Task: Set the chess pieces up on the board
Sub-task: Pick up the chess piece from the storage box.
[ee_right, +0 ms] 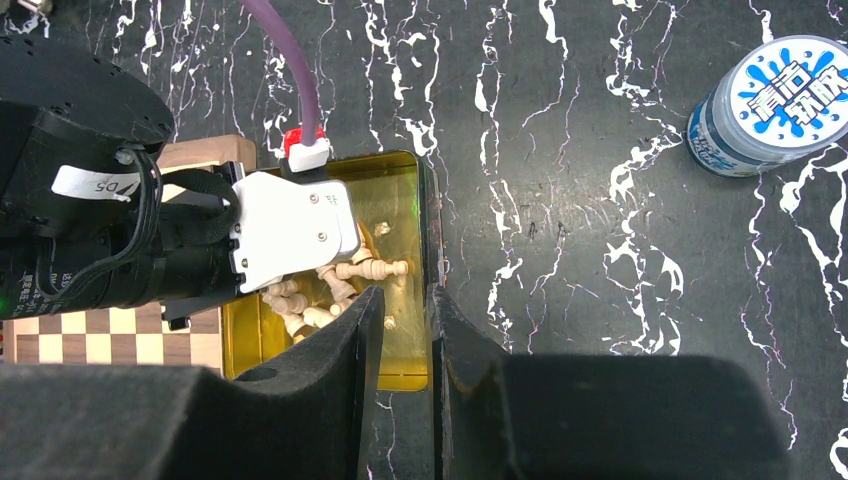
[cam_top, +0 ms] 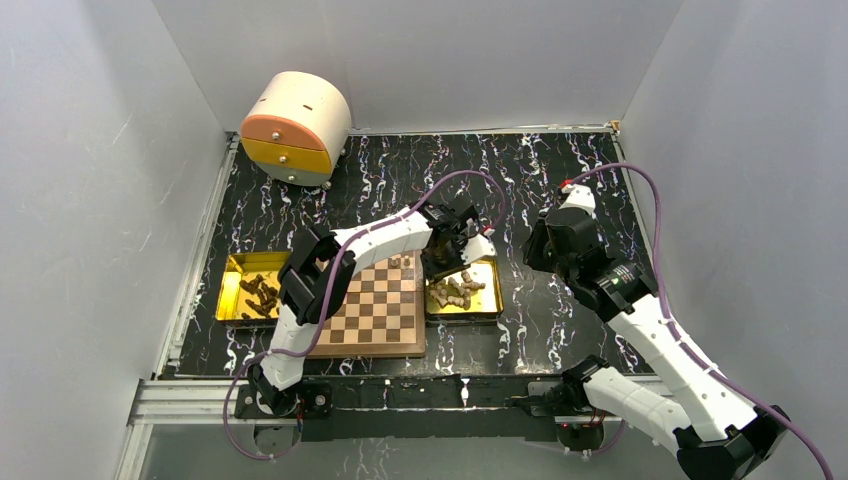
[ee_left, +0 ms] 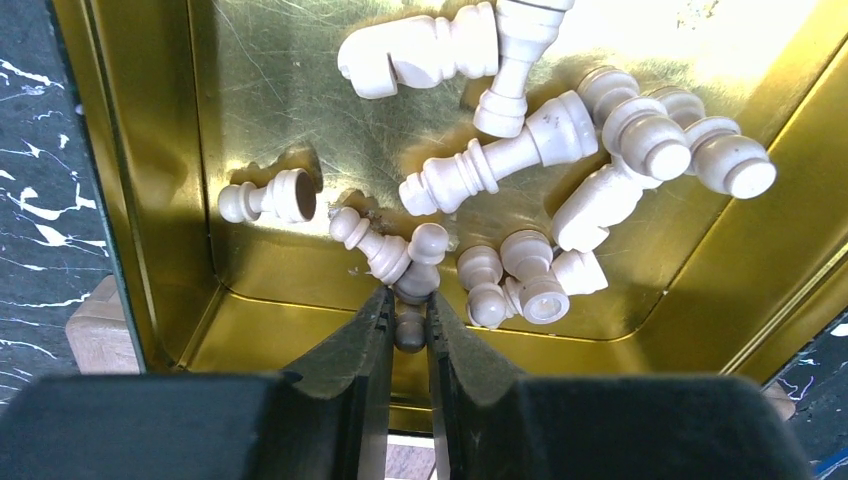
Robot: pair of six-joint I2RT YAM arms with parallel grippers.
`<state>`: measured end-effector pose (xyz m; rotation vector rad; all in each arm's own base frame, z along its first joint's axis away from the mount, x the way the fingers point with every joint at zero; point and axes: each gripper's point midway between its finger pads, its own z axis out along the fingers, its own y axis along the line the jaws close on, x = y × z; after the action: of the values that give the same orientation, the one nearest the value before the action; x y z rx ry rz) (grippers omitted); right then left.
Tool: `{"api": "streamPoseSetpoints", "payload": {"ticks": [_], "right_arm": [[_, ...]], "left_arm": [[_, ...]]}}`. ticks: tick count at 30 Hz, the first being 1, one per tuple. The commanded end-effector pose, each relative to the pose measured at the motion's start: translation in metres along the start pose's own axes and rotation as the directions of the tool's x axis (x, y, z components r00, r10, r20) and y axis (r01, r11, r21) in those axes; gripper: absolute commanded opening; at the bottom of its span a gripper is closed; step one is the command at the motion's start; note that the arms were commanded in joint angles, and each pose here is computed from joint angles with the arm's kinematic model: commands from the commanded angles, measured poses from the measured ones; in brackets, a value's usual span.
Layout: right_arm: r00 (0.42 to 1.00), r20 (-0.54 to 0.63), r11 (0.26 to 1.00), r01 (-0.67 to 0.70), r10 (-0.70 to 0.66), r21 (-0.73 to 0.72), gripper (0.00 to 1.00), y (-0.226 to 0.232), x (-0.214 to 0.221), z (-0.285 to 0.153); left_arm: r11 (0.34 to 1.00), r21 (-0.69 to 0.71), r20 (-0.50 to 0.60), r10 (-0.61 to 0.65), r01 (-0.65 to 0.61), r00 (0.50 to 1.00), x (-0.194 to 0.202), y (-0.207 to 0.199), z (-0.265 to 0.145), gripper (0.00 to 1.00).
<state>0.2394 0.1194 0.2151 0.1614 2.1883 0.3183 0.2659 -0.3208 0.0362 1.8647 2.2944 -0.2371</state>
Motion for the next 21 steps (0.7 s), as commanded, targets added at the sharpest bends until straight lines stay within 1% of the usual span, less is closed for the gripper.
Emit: {"api": "streamPoseSetpoints", "payload": {"ticks": [1, 10, 13, 18, 21], "right_arm": [[0.999, 0.037, 1.0, -0.009, 0.01, -0.007, 0.3, 0.003, -0.007, 0.004], [1.0, 0.018, 1.0, -0.007, 0.007, -0.016, 0.3, 0.005, -0.001, 0.009], [1.0, 0.007, 1.0, -0.006, 0.006, -0.02, 0.3, 0.005, 0.001, 0.009], [1.0, 0.018, 1.0, -0.013, 0.013, -0.023, 0.3, 0.005, -0.001, 0.007], [0.999, 0.03, 1.0, -0.017, 0.018, -0.022, 0.3, 0.004, -0.004, 0.004]], "left_arm": [[1.0, 0.016, 0.035, 0.01, -0.01, 0.999, -0.009, -0.005, -0.017, 0.13], [0.999, -0.024, 0.145, -0.018, 0.022, 0.989, -0.032, -0.001, -0.049, 0.1], [0.998, -0.044, 0.161, -0.037, 0.045, 0.986, -0.034, 0.001, -0.055, 0.1], [0.987, -0.107, 0.157, -0.102, 0.119, 0.982, -0.027, 0.01, -0.066, 0.1], [0.974, -0.131, 0.176, -0.159, 0.183, 0.971, -0.024, 0.016, -0.077, 0.08]]}}
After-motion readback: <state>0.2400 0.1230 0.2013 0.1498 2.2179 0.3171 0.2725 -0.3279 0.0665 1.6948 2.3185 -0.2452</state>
